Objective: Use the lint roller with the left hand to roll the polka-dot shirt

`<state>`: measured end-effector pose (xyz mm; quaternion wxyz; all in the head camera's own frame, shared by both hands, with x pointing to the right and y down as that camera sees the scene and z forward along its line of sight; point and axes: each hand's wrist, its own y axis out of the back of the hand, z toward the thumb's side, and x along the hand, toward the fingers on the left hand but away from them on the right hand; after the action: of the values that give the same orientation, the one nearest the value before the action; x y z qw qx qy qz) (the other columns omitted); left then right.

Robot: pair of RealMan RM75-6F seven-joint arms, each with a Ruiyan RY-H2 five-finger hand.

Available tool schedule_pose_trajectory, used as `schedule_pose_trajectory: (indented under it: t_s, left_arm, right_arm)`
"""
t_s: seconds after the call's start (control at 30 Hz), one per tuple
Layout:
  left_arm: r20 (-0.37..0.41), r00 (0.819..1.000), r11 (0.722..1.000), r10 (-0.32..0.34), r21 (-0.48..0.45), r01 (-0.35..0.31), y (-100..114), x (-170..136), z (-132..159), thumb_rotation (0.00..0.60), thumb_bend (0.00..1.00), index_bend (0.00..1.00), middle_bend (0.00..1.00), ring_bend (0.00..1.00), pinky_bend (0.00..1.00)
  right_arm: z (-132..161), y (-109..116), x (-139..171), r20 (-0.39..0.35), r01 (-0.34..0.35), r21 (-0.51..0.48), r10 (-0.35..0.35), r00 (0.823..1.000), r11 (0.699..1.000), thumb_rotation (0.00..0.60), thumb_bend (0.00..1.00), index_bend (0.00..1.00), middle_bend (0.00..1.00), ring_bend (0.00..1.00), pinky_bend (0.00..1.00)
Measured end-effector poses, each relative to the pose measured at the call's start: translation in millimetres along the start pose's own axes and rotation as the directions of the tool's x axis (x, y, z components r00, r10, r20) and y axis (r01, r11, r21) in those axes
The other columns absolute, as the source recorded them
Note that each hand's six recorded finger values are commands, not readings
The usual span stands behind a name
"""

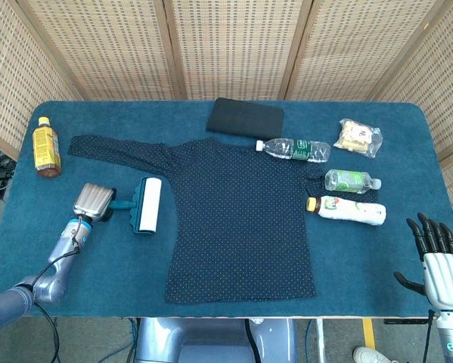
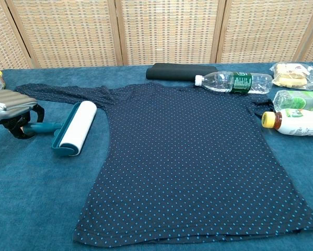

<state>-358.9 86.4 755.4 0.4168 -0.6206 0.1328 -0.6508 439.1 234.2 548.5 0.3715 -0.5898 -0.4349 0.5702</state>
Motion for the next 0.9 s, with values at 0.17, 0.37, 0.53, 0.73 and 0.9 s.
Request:
schedule_pose_trajectory:
  t_s: [0.17, 0.37, 0.53, 0.73, 0.9]
  left_arm:
    - [0.018, 0.999, 0.999, 0.035, 0.008, -0.035, 15.7, -5.2, -0.9, 0.6, 0.72, 0.86, 0.82, 0.65, 0.63]
    - [0.046, 0.999, 0.998, 0.028, 0.055, -0.031, 37.7, -13.5, -1.6, 0.6, 0.72, 0.87, 0.82, 0.65, 0.63]
    - [0.054, 0.999, 0.995, 0.004, 0.103, -0.01, 57.8, -19.0, 1.1, 0.6, 0.72, 0.88, 0.82, 0.65, 0.63]
    - [0.039, 0.998, 0.988, -0.059, 0.144, 0.052, 76.1, -23.0, 8.3, 0.6, 0.72, 0.88, 0.82, 0.65, 0.63]
    - [0.043, 0.996, 0.979, -0.08, 0.189, 0.071, 98.2, -21.1, 29.1, 0.6, 0.72, 0.88, 0.82, 0.65, 0.63]
  right_arm:
    - [2.2, 0.9, 0.8, -0.008, 0.0, -0.004, 0.0, 1.0, 1.0, 0.6, 0.08, 0.0, 0.0, 0.0, 0.0]
    - [3.6, 2.9, 1.5, -0.012, 0.004, -0.011, -0.004, 1.0, 1.0, 0.6, 0.08, 0.0, 0.0, 0.0, 0.0]
    - [3.2, 5.1, 1.9, -0.012, 0.005, -0.02, -0.006, 1.0, 1.0, 0.6, 0.08, 0.01, 0.0, 0.0, 0.0]
    - [3.0, 6.3, 1.7, -0.014, 0.004, -0.032, -0.005, 1.0, 0.999, 0.6, 0.08, 0.01, 0.0, 0.0, 0.0]
    - [-0.2, 6.5, 1.1, -0.005, 0.0, -0.048, -0.001, 1.0, 0.999, 0.6, 0.08, 0.01, 0.0, 0.0, 0.0]
